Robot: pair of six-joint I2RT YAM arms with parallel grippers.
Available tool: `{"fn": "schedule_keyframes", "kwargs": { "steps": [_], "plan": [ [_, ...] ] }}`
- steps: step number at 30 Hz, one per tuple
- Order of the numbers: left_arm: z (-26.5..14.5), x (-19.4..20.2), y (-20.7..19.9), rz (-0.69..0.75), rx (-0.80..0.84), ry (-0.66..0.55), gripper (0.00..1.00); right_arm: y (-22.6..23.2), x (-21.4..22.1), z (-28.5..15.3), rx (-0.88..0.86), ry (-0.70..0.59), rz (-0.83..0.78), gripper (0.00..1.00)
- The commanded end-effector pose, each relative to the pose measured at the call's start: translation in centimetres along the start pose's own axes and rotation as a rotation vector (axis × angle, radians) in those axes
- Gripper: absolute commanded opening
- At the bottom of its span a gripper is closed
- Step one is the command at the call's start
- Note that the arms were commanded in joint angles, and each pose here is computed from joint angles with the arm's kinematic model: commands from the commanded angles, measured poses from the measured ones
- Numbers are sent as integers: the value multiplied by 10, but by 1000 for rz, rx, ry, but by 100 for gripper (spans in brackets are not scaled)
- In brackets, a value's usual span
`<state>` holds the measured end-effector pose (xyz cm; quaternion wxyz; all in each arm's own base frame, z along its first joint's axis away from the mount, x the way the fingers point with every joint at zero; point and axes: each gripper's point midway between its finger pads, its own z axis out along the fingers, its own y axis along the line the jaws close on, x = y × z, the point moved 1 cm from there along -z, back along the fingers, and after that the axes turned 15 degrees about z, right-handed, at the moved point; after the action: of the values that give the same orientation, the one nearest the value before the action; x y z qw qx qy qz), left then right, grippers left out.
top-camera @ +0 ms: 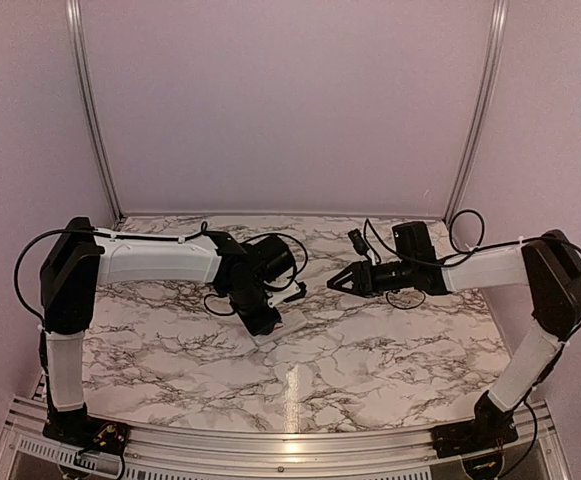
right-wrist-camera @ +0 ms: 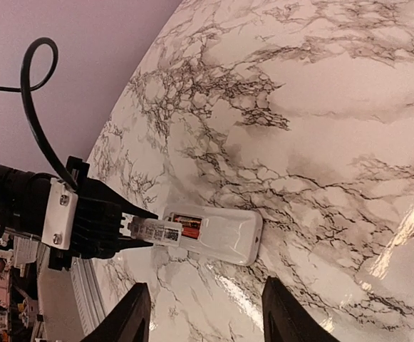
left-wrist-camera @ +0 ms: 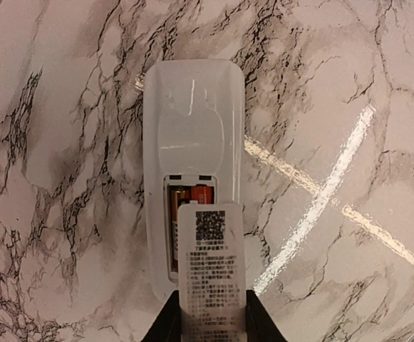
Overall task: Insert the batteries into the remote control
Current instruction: Move the remote control without the battery cover to the center of the board.
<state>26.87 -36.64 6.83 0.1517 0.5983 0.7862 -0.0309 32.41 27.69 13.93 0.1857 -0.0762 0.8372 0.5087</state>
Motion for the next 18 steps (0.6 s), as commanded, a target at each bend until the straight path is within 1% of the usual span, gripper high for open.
{"fn": "schedule_keyframes", "kwargs": {
  "steps": [1,4,6,10,18],
  "plan": [
    [-8,-2,12,-31,10,-21,20,-8,-14,18,-41,5,20,51],
    [-11,-5,40,-100,-54,-84,18,-16,-15,29,-35,17,28,49],
    [-9,-5,56,-119,-117,-94,17,-21,-17,34,-25,17,35,49],
    [4,-11,74,-97,-204,-122,16,-27,-17,46,-31,31,51,48],
    [33,-21,78,-27,-200,-153,15,-34,-12,53,-36,44,80,46]
  ]
}}
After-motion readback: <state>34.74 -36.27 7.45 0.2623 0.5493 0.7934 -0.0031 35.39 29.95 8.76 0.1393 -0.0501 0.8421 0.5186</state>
